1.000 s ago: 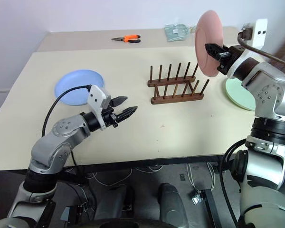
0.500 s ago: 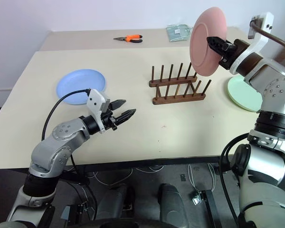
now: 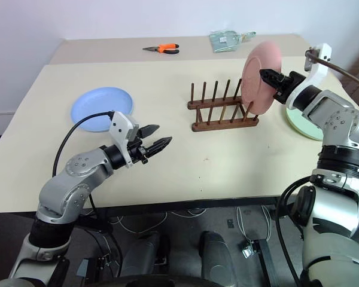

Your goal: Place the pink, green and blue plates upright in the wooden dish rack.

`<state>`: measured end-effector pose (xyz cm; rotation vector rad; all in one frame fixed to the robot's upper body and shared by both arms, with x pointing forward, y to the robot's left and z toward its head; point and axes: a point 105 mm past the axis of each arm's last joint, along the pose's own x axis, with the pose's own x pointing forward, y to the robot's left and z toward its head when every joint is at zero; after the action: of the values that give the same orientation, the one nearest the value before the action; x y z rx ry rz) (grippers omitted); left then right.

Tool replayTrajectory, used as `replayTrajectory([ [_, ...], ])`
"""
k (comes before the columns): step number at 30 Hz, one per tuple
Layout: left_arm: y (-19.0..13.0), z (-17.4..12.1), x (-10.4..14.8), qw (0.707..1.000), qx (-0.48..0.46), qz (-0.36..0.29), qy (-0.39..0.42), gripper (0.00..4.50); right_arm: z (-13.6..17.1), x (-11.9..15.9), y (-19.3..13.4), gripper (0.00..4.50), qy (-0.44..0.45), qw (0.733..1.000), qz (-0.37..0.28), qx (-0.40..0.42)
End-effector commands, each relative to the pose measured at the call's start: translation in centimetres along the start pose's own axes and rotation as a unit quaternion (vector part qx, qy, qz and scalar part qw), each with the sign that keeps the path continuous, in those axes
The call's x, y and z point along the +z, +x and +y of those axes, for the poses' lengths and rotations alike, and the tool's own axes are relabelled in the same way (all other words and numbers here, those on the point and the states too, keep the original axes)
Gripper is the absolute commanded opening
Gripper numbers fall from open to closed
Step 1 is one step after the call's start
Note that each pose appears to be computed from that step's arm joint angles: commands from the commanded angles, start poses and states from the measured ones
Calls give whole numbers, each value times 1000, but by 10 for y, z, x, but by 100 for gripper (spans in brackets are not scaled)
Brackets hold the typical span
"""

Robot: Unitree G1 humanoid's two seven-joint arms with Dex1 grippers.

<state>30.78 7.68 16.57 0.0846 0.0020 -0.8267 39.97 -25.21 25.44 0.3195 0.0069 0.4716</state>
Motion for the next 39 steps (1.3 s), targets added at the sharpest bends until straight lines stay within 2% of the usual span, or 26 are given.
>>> replayTrajectory([
  [1, -1, -2, 13, 1000, 0, -22, 16, 290, 3, 24, -7, 257, -151, 988, -28, -14],
  [2, -2, -2, 13, 1000, 1, -22, 16, 290, 3, 28, -9, 303, -179, 983, -37, -20],
  [5, -2, -2, 13, 1000, 3, -22, 16, 290, -4, 46, -21, 303, -235, 968, -71, -52],
  [8, -3, 0, 12, 1000, 8, -22, 17, 290, -17, 67, -49, 303, -245, 960, -109, -80],
  [12, -4, 3, 10, 1000, 12, -18, 20, 290, -35, 74, -80, 303, -255, 954, -100, -121],
  [14, -4, 5, 8, 1000, 13, -14, 22, 290, -38, 55, -86, 303, -281, 952, -43, -114],
  [17, -3, 5, 7, 1000, 9, -13, 24, 290, -49, 11, -91, 303, -333, 934, 66, -111],
  [18, -1, 5, 7, 1000, 7, -12, 25, 290, -57, -4, -90, 303, -353, 922, 102, -125],
  [21, 3, 5, 7, 1000, 2, -13, 28, 290, -76, -31, -86, 303, -382, 897, 156, -159],
  [23, 5, 3, 7, 1000, -3, -14, 26, 290, -93, -51, -83, 303, -418, 868, 202, -179],
  [27, 5, 2, 7, 1000, -5, -14, 26, 290, -120, -66, -76, 303, -449, 832, 245, -214],
  [33, 1, 2, 5, 1000, 3, -11, 26, 290, -145, -81, -78, 303, -427, 816, 291, -259],
  [36, -1, 1, 4, 1000, 6, -10, 26, 290, -146, -83, -77, 213, -425, 815, 294, -261],
  [39, -2, 0, 3, 1000, 9, -9, 24, 290, -146, -79, -75, 62, -429, 816, 287, -261],
])
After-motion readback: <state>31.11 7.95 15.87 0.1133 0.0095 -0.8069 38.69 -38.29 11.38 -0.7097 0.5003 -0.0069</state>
